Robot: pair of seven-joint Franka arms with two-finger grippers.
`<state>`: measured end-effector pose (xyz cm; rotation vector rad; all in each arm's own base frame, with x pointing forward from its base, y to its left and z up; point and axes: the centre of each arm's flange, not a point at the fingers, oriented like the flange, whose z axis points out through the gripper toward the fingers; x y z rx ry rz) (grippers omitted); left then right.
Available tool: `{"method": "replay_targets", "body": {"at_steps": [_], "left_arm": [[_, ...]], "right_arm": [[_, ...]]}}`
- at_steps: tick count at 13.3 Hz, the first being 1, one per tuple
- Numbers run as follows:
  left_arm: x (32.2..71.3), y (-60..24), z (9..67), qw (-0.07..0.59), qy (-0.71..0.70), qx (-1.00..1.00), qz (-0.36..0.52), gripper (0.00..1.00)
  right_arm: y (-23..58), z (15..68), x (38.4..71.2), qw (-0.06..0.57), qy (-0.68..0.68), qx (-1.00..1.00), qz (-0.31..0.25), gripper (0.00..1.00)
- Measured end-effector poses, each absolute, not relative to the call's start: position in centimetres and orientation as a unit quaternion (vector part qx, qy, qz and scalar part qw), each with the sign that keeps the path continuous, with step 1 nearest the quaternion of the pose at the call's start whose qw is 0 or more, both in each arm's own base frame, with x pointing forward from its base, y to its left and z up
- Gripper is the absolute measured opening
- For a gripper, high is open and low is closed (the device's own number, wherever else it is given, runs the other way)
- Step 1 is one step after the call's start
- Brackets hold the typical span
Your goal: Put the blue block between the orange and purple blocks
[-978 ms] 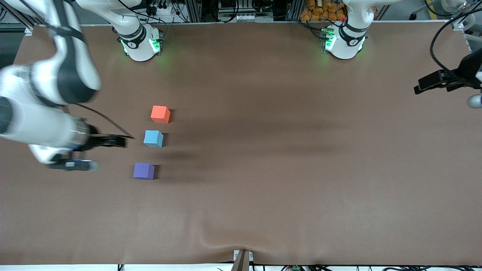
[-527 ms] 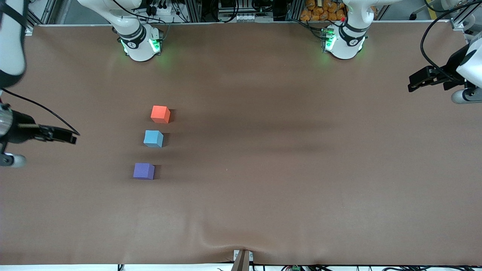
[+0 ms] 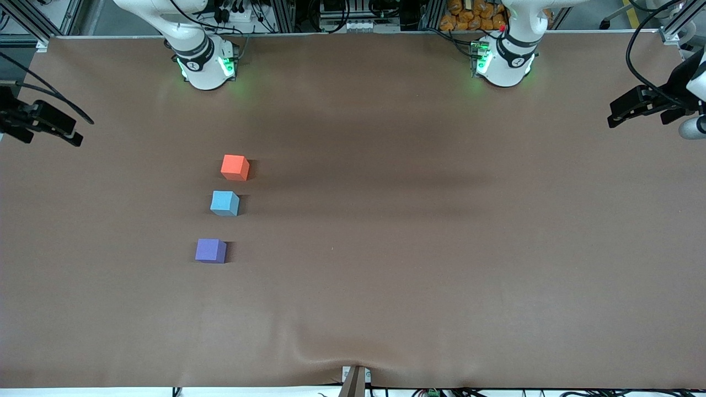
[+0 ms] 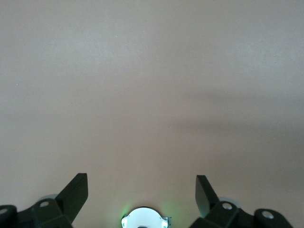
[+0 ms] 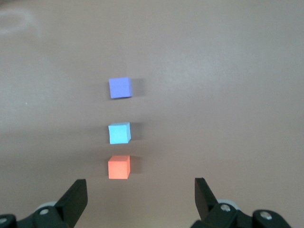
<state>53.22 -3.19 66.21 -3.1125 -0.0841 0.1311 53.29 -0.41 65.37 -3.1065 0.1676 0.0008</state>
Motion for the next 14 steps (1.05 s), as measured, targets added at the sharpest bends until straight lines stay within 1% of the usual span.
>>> {"method": "replay_targets", "body": {"at_steps": [2, 3, 5, 10, 14], "left_arm": [[53.2, -2.7, 66.2, 0.012, -0.032, -0.999, 0.042, 1.00], [53.3, -2.5, 66.2, 0.012, -0.033, -0.998, 0.042, 1.00], [53.3, -2.5, 66.2, 0.012, -0.034, -0.998, 0.042, 1.00], [53.3, -2.5, 66.3, 0.012, -0.029, -0.999, 0.038, 1.00], [53.5, -1.9, 66.3, 0.002, -0.013, -0.999, 0.035, 1.00]], "right_arm": [[-0.5, 64.6, 52.0, 0.013, 0.044, -0.999, 0.022, 1.00], [-0.5, 65.0, 51.9, 0.013, 0.036, -0.999, 0.022, 1.00], [-0.4, 65.7, 51.8, 0.013, 0.031, -0.999, 0.016, 1.00], [-0.2, 67.4, 52.2, -0.012, 0.017, -1.000, -0.002, 1.00], [0.1, 67.4, 52.6, -0.013, 0.014, -1.000, 0.000, 1.00]]}}
